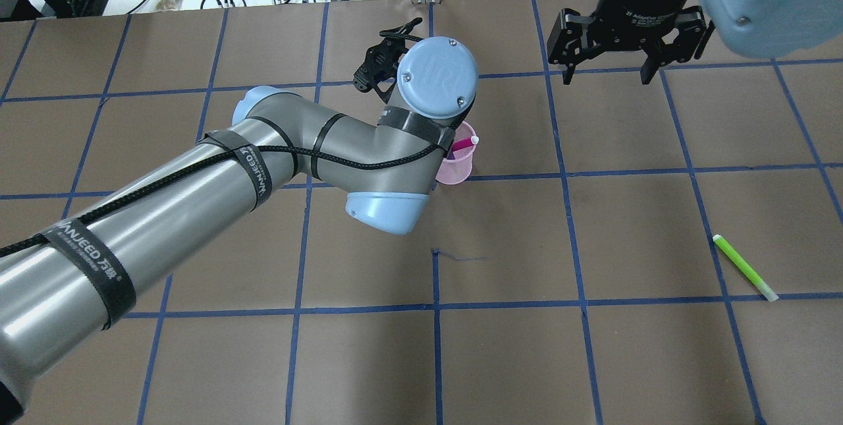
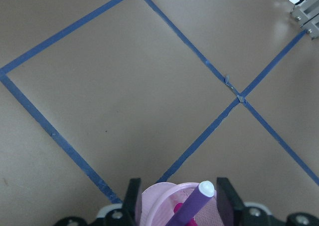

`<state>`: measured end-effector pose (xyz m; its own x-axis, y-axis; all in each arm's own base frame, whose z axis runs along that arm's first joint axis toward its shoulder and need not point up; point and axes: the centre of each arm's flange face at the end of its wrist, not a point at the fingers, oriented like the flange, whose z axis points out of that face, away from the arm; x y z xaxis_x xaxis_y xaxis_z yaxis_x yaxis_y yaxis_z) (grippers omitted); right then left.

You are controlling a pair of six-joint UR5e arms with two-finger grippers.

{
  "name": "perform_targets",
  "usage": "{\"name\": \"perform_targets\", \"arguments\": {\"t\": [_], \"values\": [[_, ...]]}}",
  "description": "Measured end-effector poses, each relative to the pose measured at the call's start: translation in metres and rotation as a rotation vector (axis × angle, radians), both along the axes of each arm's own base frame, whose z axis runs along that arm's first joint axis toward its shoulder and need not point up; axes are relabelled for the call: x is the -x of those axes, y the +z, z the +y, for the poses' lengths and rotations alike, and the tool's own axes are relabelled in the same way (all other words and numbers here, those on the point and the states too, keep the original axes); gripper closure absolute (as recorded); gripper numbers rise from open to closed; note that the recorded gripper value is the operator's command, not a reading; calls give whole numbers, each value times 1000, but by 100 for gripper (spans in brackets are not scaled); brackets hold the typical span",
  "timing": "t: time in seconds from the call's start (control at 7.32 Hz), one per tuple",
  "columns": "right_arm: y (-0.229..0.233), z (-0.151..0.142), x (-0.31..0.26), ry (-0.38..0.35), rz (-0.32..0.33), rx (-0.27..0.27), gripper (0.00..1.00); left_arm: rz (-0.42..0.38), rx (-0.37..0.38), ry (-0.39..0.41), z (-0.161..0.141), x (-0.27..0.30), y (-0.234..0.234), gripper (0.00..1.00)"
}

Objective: Insert purple and pink pens into pink cup

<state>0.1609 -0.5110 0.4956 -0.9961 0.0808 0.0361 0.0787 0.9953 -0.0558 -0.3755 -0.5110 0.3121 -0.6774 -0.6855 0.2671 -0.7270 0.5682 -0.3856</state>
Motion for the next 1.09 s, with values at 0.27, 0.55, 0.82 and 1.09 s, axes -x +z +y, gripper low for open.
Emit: {"name": "perform_targets", "arguments": {"t": [0.27, 0.55, 0.82, 1.09], "values": [[0, 0, 0, -2, -1, -1, 0, -30, 14, -92, -2, -15, 27, 0], [0, 0, 0, -3, -1, -1, 0, -32, -4, -193, -9, -51, 60, 0], [-1, -1, 0, -3, -1, -1, 0, -39, -59, -312, -15, -108, 100, 0], [0, 0, 0, -3, -1, 0, 0, -103, -149, -453, -13, -168, 137, 0]]}}
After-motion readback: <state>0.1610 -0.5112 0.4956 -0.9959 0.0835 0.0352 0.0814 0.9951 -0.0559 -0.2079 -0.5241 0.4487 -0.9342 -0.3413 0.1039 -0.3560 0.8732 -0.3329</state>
